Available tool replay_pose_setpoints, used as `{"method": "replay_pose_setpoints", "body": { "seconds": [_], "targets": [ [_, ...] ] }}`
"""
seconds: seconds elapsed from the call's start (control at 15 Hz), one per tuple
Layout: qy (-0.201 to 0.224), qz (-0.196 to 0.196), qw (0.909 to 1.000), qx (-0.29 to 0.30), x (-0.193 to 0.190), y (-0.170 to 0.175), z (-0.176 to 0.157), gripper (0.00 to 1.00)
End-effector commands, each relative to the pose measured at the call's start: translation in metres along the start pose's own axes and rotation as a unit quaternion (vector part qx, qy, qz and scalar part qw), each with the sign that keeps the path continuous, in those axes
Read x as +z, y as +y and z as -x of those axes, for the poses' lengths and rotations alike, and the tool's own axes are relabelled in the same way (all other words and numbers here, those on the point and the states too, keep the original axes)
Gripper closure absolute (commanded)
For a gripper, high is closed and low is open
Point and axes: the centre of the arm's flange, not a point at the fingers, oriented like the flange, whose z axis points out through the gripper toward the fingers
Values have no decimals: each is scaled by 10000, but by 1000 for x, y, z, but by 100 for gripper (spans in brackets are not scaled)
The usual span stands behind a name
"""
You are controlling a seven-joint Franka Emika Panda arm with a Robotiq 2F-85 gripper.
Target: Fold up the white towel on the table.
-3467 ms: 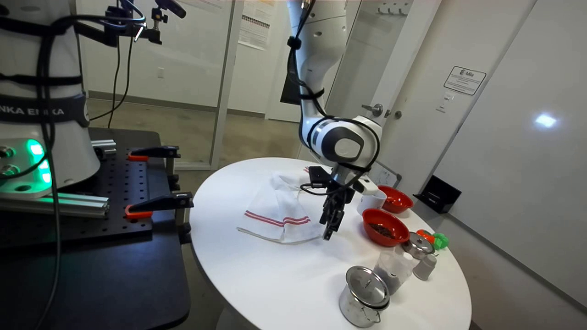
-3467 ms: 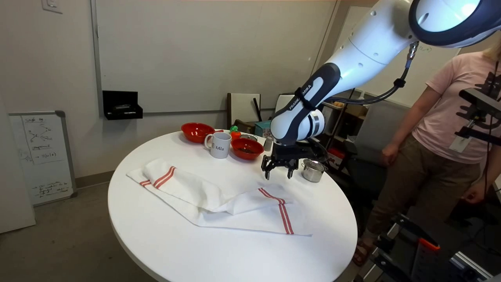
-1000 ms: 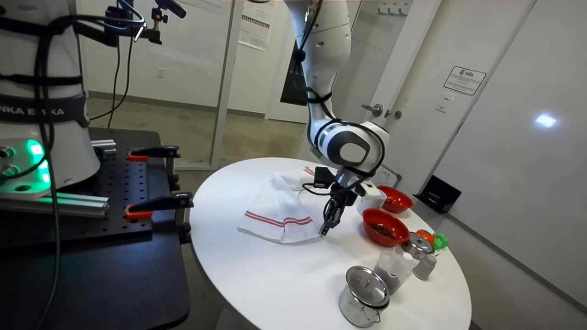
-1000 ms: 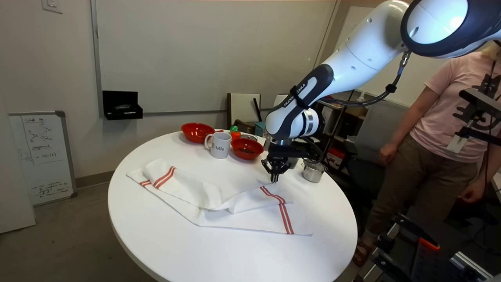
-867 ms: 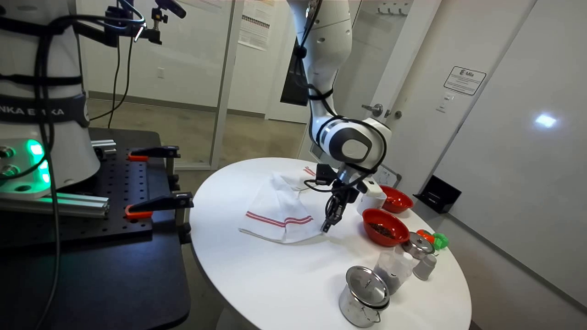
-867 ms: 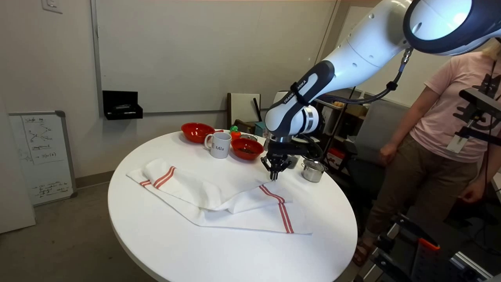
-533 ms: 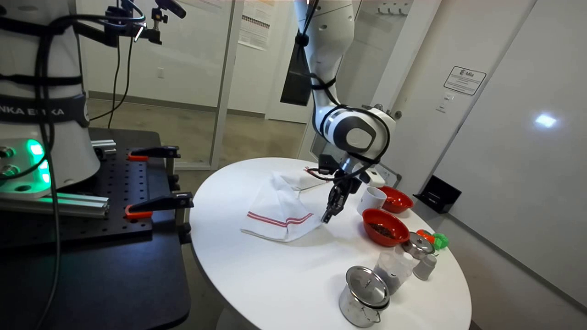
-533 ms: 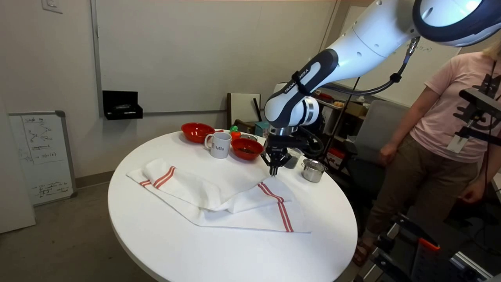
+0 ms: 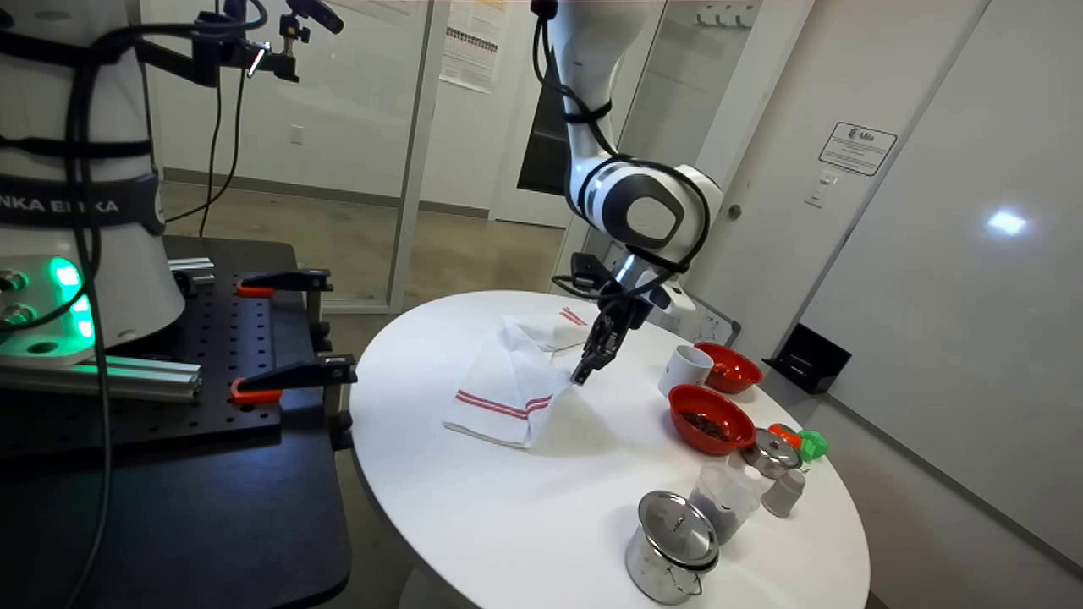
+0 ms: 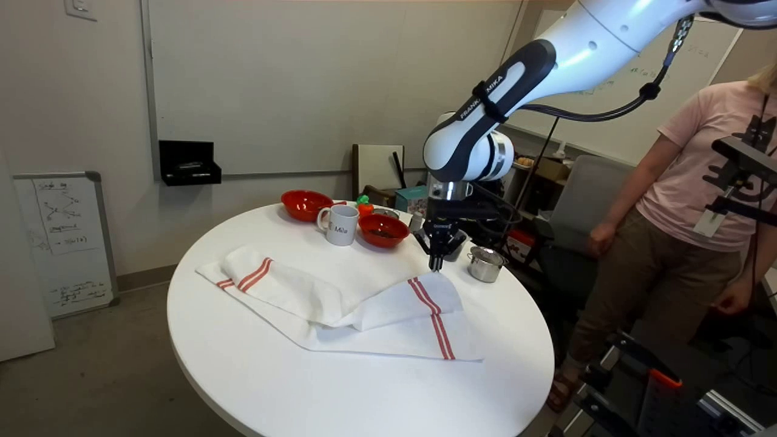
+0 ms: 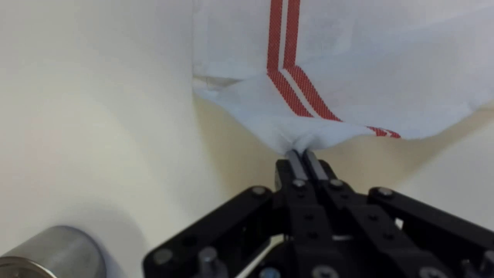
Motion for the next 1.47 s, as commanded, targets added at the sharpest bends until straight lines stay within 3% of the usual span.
{"method": "replay_pose_setpoints", "body": {
  "seconds": [0.0, 0.47, 0.8, 0.93, 1.0, 1.07, 1.2, 1.27, 1.4],
  "targets": [
    [-245, 4, 9977, -636, -21, 5, 53, 99],
    [-622, 380, 9813, -1783, -24, 1, 110, 99],
    [-988, 463, 9476, -3002, -15, 10, 135, 99],
    [-1066, 529, 9396, -3210, -12, 10, 140, 99],
    [-1062, 579, 9421, -3129, -11, 8, 139, 99],
    [-948, 667, 9523, -2823, -12, 5, 137, 99],
    [-927, 704, 9562, -2685, -9, -4, 134, 99],
    [-1061, 708, 9493, -2874, -7, -6, 134, 99],
    [-1348, 611, 9242, -3520, -2, -10, 137, 99]
  ]
}}
